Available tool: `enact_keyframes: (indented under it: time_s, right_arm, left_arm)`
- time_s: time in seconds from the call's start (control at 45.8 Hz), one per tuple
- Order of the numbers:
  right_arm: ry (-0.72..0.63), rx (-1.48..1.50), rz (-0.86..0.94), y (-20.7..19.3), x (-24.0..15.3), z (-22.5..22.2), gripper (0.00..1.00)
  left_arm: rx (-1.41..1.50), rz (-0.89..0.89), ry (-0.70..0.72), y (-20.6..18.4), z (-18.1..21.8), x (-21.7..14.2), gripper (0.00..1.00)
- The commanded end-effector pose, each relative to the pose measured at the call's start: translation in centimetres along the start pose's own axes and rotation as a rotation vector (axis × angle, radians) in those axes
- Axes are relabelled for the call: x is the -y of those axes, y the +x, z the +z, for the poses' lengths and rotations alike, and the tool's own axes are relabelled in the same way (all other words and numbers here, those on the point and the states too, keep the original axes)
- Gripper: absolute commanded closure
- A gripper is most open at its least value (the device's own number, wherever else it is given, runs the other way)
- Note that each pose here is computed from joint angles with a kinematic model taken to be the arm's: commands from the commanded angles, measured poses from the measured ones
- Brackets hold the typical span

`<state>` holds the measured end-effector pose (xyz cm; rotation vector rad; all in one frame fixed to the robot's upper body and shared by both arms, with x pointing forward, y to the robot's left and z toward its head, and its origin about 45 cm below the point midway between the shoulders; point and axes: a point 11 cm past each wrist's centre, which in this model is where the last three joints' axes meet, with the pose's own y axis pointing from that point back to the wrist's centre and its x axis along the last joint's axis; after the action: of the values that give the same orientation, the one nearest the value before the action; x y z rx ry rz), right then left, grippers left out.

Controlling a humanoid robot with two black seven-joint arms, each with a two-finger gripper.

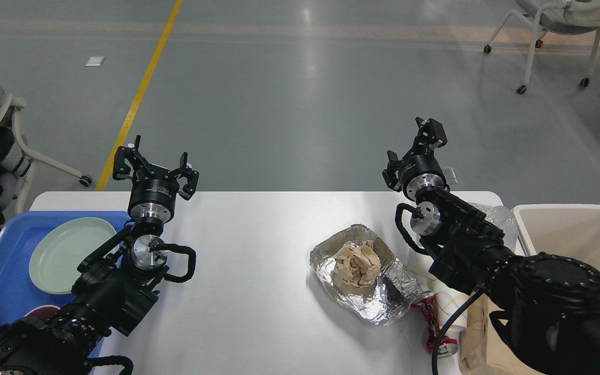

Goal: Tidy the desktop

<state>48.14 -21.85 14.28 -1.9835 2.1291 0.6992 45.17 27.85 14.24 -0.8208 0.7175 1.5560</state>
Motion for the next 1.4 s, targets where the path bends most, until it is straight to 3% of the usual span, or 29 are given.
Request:
enact_keyframes:
  time_s: [0.0,0.35,0.699,0.874,1.158,1.377]
  right_arm:
    - [-0.067,-0.01,0.0,0.0,0.1,0.5,0.0]
    - [-0.281,-0.039,0.003,-2.7,1.1,-0.6,0.0]
    - [-0.226,-0.033,-0.07,-5.8,2.0,-4.0,0.0]
    - [-0.221,-0.085,-0.239,-9.1,1.9,-6.1,0.0]
    - [-0.295,-0.53,-0.52,-13.2,0.2,-8.1,0.0]
    - [-0.288,-0.954,-0.564,-13.9,-0.6,-15.3,0.0]
  left_arm:
    - [0.0,0.001,0.0,0.1,0.0,0.0,0.0]
    - [0.0,0.001,0.0,0.1,0.0,0.0,0.0]
    - [-0.001,0.0,0.0,0.0,0.0,0.0,0.0]
    - [0.0,0.001,0.0,0.1,0.0,0.0,0.0]
    - [0.0,0.001,0.0,0.1,0.0,0.0,0.0]
    - [0.0,0.001,0.0,0.1,0.0,0.0,0.0]
